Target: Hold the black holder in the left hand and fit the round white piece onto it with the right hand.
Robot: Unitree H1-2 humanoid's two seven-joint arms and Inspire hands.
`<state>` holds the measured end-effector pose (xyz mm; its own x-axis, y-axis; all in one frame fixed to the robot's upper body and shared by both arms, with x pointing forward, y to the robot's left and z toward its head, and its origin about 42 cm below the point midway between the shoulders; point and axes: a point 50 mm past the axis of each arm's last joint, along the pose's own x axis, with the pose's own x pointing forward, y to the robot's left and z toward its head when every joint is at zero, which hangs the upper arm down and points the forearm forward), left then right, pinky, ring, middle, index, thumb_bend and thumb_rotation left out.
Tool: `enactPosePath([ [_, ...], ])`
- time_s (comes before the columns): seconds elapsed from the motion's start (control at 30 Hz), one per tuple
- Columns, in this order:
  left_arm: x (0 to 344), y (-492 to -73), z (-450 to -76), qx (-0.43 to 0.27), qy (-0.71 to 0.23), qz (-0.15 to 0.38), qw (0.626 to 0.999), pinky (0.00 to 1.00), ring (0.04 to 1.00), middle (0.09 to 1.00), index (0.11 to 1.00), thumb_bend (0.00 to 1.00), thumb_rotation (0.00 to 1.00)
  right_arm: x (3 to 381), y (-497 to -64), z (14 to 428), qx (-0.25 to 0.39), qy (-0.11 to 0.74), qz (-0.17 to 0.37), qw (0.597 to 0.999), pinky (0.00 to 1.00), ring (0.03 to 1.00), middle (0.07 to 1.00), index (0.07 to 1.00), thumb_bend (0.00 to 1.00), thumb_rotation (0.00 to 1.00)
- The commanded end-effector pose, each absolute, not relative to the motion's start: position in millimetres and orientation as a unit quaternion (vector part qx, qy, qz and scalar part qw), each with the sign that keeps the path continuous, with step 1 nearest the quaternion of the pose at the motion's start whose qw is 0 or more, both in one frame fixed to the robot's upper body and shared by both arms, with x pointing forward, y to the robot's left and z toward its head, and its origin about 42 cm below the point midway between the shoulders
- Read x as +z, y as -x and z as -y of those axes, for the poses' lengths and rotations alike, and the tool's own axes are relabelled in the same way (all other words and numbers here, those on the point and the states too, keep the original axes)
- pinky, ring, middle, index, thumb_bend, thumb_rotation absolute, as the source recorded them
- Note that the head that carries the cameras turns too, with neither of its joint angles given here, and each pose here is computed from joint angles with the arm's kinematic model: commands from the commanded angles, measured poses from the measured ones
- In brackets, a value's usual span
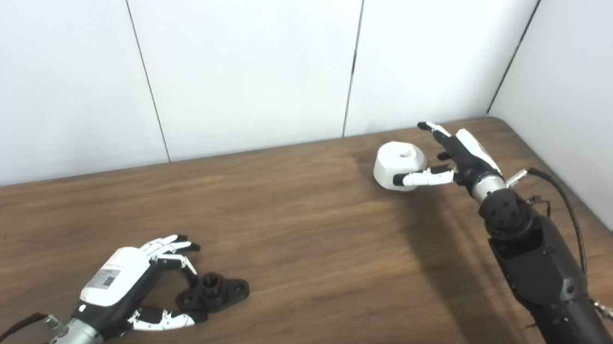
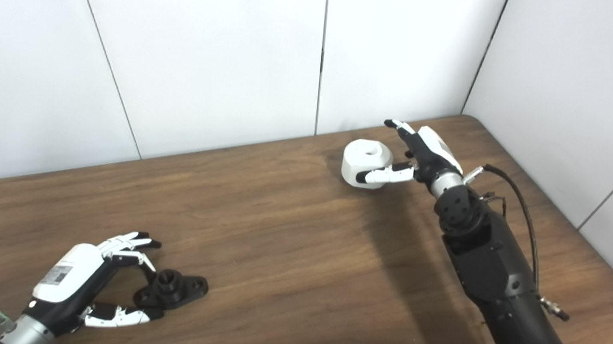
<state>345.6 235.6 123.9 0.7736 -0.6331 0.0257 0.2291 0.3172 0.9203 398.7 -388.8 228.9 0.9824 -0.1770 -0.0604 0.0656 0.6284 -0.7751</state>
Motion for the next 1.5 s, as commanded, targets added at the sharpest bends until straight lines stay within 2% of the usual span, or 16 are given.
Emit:
enactPosePath([
  [0.0, 91.7, -327.9, -272.9, -0.305, -0.577, 0.091, 0.753, 0.88, 0.907, 0.837, 0.486, 0.52, 0.05, 257.7, -408.4, 390.3, -0.084, 0.438, -0.013, 0.895, 0.83, 0.96, 0.979, 0.926, 0.87, 0.39],
  [0.83, 89.8, -324.1, -278.6, -0.302, -0.578, 0.09, 0.753, 0.87, 0.9, 0.834, 0.486, 0.52, 0.05, 239.3, -424.8, 394.1, -0.089, 0.442, -0.029, 0.892, 0.8, 0.932, 0.956, 0.877, 0.87, 0.36],
  [1.13, 91.8, -320.0, -279.3, -0.301, -0.577, 0.087, 0.754, 0.88, 0.906, 0.837, 0.486, 0.52, 0.05, 233.2, -427.7, 391.7, -0.088, 0.424, -0.025, 0.901, 0.79, 0.914, 0.947, 0.848, 0.86, 0.31],
  [1.47, 96.8, -316.6, -278.2, -0.302, -0.58, 0.087, 0.752, 0.85, 0.892, 0.831, 0.486, 0.52, 0.05, 228.8, -433.6, 384.3, -0.085, 0.413, -0.022, 0.907, 0.79, 0.91, 0.94, 0.838, 0.86, 0.33],
])
